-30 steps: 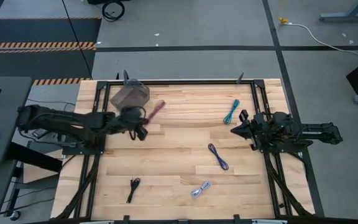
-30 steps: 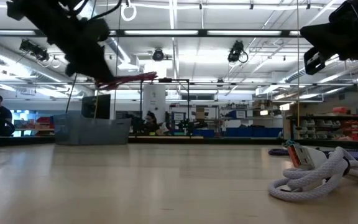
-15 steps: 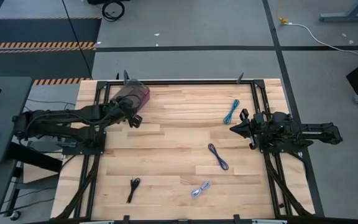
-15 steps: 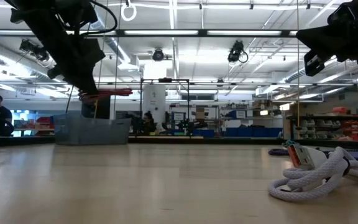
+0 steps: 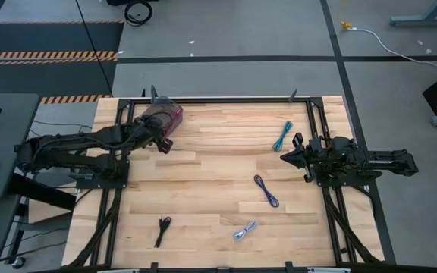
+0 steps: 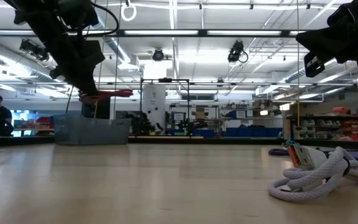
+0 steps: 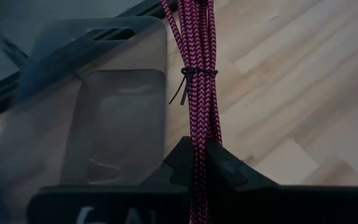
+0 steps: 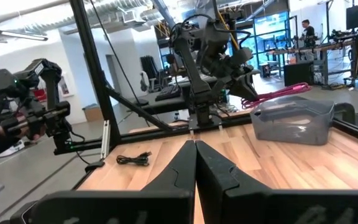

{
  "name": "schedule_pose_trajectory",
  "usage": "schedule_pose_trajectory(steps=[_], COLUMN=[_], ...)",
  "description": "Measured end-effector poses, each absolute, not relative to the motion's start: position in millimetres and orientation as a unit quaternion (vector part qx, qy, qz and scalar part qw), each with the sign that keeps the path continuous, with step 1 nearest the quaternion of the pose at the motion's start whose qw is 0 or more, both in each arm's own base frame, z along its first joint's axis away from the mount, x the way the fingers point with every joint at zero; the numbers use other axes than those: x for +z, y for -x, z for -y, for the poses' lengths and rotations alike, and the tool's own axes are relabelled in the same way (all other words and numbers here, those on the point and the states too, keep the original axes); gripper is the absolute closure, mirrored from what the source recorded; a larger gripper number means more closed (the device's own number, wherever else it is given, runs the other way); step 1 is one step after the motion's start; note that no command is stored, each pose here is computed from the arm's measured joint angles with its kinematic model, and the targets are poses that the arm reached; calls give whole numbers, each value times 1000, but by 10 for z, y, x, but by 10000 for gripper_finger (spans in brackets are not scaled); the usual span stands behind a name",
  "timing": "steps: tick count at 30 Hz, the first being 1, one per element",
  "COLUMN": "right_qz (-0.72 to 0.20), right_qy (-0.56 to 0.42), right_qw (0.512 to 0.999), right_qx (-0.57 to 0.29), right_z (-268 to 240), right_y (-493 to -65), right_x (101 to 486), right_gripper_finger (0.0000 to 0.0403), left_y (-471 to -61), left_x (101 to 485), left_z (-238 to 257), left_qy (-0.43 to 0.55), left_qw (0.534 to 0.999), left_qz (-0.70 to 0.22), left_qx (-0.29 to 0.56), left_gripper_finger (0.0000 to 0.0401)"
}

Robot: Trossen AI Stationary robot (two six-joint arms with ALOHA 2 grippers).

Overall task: Pick and place USB-C Cables
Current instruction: Put the pink USB cable into the black bin

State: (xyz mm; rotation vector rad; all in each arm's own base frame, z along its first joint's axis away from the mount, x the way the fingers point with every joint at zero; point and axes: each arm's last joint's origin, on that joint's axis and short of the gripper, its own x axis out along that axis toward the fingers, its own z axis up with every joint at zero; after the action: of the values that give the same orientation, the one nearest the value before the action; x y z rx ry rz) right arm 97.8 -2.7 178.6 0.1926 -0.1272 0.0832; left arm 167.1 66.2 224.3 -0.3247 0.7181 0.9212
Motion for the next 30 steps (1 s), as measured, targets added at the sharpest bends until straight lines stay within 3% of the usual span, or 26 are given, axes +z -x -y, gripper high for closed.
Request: schedule_pose_trajectory(steps=[9, 25, 30], right_qz=[64, 42, 39], right_qy=[-96, -99, -102], right_qw=[993, 994, 993], right_qx=[33, 32, 32], right_z=[32, 31, 31], right_y=[-978, -983, -984], right_x=[1786, 1742, 1737], right_gripper_finger=[391, 391, 391], left_y=[-1543, -1470, -1453], left_x=[2544, 2158, 2061], left_z=[-972, -1450, -1547], left_qy=[140, 135, 146], left_qw=[791, 715, 694], left_qz=[-338, -484, -503], left_qx=[491, 486, 494], left_gripper_finger=[376, 373, 344])
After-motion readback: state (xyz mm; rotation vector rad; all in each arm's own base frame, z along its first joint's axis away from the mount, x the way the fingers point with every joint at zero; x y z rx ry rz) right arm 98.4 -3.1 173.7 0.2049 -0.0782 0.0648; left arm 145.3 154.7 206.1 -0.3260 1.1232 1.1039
